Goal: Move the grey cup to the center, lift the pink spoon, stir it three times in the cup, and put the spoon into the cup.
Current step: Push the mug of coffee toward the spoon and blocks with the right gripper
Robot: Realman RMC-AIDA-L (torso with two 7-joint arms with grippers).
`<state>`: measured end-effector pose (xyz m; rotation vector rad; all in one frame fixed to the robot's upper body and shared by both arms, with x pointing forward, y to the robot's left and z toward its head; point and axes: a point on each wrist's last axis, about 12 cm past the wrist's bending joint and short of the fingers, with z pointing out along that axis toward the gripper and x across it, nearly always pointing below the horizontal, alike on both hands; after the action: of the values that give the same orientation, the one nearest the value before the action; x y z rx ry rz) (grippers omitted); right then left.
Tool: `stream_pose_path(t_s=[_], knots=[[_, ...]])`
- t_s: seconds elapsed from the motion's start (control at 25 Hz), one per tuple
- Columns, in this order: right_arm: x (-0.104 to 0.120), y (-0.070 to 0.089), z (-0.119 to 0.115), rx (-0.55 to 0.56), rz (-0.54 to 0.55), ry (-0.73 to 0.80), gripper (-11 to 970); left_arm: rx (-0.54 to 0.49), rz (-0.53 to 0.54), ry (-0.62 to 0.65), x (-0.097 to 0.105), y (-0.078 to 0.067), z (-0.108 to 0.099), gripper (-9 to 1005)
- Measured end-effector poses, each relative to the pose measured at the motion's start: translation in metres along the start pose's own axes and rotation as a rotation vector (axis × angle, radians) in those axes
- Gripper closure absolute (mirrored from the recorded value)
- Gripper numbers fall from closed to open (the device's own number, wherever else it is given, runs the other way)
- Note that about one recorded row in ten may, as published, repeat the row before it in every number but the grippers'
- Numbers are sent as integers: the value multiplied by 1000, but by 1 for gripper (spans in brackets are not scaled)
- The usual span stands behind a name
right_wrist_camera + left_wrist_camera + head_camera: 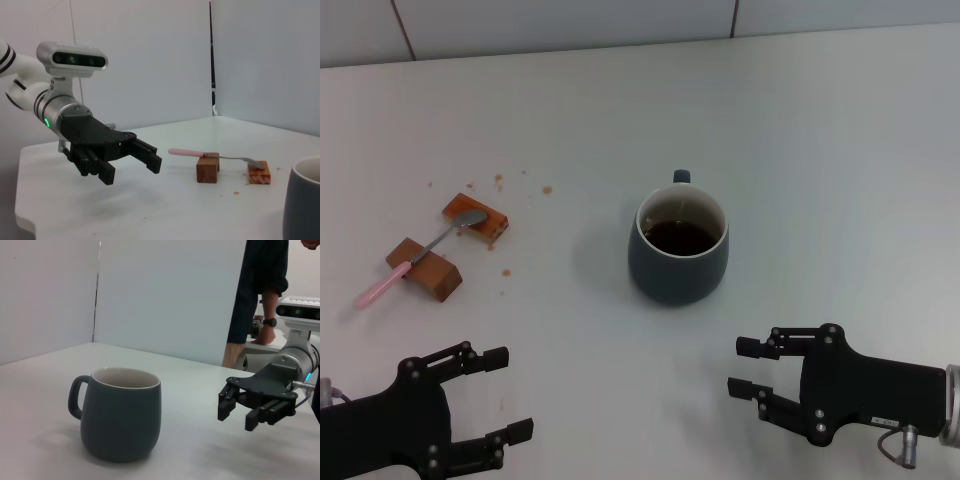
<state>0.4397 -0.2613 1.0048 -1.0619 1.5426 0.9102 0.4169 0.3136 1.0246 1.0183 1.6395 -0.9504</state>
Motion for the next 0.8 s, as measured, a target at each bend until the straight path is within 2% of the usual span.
stream_pose_path(t_s=[0.16,0.24,0.28,0.32,0.44,0.48,0.52,0.64,0.68,0.8], knots=[[-2,-1,0,8,-9,-14,365,1,1,0,0,0,0,203],[-4,-1,-2,26,-33,-45,528,1,2,0,0,0,0,204],[-7,-1,-5,72,-62,-92,610,1,2,-1,-1,0,0,204],[-7,-1,-5,72,-62,-92,654,1,2,-1,-1,0,0,204],[-11,0,-15,252,-127,-210,788,2,2,-1,-1,0,0,205],[-12,-2,-20,396,-166,-267,832,2,3,-1,-1,0,0,205],[-12,-2,-20,396,-166,-267,848,3,3,-1,-1,0,0,205],[-9,-10,-22,621,-206,-281,895,3,3,-1,-1,1,0,205],[-6,-16,-18,668,-200,-249,911,3,5,-1,-1,1,1,206],[-4,-25,-9,673,-184,-198,911,3,5,-1,-1,1,1,206]])
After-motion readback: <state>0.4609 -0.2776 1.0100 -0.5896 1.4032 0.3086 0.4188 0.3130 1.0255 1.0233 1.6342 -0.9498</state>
